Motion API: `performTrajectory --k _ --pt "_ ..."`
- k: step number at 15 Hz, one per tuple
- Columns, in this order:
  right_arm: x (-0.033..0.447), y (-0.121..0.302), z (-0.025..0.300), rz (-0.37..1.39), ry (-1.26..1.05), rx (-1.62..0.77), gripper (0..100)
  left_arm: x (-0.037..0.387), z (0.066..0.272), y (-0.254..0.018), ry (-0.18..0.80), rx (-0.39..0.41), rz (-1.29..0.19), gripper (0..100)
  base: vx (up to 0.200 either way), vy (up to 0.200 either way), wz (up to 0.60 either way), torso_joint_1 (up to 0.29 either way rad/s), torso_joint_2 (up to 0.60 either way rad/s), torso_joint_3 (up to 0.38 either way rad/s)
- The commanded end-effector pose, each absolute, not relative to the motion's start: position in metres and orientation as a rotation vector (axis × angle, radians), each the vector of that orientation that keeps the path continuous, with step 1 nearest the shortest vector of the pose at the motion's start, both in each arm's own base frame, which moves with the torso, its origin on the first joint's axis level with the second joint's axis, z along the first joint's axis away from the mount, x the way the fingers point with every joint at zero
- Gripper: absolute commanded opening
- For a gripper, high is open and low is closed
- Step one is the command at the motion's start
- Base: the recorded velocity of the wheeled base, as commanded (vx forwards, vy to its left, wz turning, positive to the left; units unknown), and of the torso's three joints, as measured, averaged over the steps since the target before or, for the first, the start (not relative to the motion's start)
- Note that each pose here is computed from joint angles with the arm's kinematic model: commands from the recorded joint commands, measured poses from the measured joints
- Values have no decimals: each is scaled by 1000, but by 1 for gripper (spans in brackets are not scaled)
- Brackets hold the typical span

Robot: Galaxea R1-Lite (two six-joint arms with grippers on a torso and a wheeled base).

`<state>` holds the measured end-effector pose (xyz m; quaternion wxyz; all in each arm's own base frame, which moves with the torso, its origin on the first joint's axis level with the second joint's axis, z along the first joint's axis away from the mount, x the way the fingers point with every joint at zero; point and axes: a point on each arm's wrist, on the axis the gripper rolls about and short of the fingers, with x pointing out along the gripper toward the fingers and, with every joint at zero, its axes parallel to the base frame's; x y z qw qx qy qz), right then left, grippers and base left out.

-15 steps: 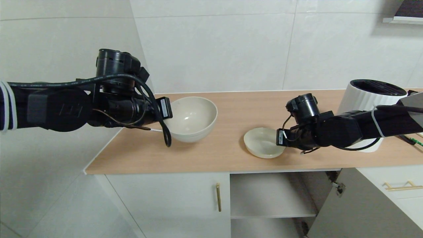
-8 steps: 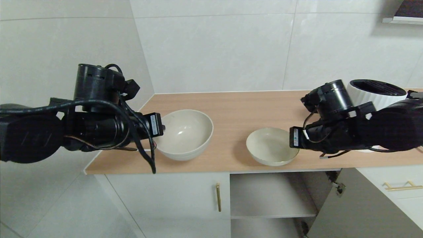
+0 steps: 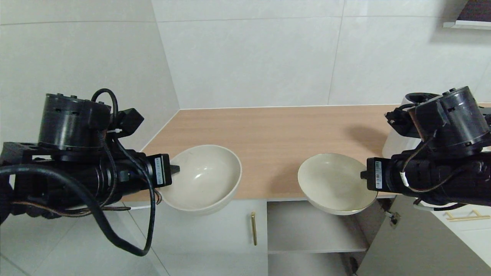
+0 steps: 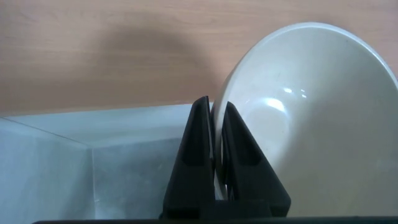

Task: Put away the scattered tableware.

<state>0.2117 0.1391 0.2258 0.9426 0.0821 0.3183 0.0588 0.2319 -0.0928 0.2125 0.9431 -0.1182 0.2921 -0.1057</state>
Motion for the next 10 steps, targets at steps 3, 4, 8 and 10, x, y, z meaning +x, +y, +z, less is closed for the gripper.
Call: performTrajectory --k 3,4,8,10 --pt "206 137 222 117 660 161 0 231 211 -94 601 -239 -220 0 -133 0 0 6 2 3" --pt "205 136 222 114 659 167 0 231 211 -94 601 -239 -220 0 -200 0 0 12 -2 2" --pt "203 135 216 102 676 155 0 230 213 -94 593 -241 -219 0 -100 0 0 4 0 -1" --pt "203 135 214 94 680 150 0 229 215 -93 587 -242 -220 0 0 0 0 0 0 0"
